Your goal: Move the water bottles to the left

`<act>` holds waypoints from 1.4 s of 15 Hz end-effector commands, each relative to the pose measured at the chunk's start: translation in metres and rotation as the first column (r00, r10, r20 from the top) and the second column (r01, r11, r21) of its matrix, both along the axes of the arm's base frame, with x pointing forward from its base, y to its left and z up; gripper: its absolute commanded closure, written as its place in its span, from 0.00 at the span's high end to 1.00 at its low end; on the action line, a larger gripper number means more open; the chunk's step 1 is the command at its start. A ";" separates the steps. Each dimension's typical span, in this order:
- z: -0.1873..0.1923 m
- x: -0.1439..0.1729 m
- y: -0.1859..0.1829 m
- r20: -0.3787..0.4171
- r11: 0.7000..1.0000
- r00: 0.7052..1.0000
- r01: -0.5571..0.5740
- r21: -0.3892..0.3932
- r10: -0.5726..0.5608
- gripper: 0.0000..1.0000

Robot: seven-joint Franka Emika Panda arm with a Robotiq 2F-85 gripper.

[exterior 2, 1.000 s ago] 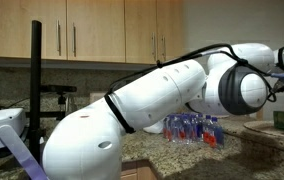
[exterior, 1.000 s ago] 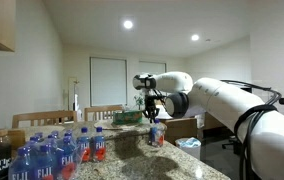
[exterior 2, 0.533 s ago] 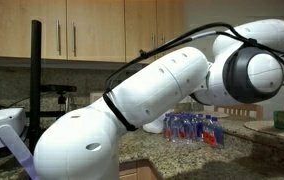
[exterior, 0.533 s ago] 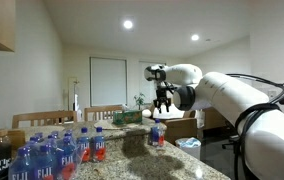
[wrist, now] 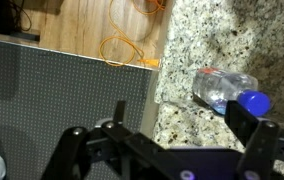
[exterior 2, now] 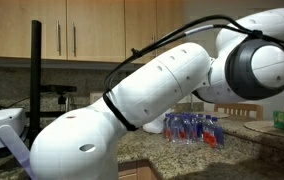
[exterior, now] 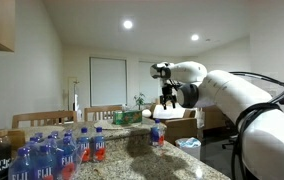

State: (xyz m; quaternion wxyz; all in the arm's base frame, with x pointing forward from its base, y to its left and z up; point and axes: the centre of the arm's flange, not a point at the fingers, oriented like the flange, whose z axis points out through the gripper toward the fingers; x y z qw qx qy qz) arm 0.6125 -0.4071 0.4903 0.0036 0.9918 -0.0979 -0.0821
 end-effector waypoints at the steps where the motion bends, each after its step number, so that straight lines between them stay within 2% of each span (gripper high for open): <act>1: -0.032 -0.053 0.045 -0.053 0.992 0.991 -0.123 0.012 0.124 1.00; 8: -0.041 -0.048 0.063 -0.121 0.963 0.956 -0.266 0.035 0.269 1.00; 12: -0.044 -0.049 0.061 -0.088 0.944 0.940 -0.324 0.068 0.329 1.00; 13: -0.055 -0.022 0.086 -0.070 0.940 0.938 -0.335 0.068 0.340 1.00; 16: -0.064 -0.004 0.109 -0.033 0.930 0.931 -0.360 0.074 0.363 1.00; 17: -0.071 0.017 0.126 -0.044 0.923 0.924 -0.376 0.082 0.381 1.00; 19: -0.080 0.029 0.148 -0.051 0.916 0.917 -0.391 0.095 0.396 1.00; 21: -0.092 0.041 0.165 -0.065 0.929 0.930 -0.354 0.107 0.362 1.00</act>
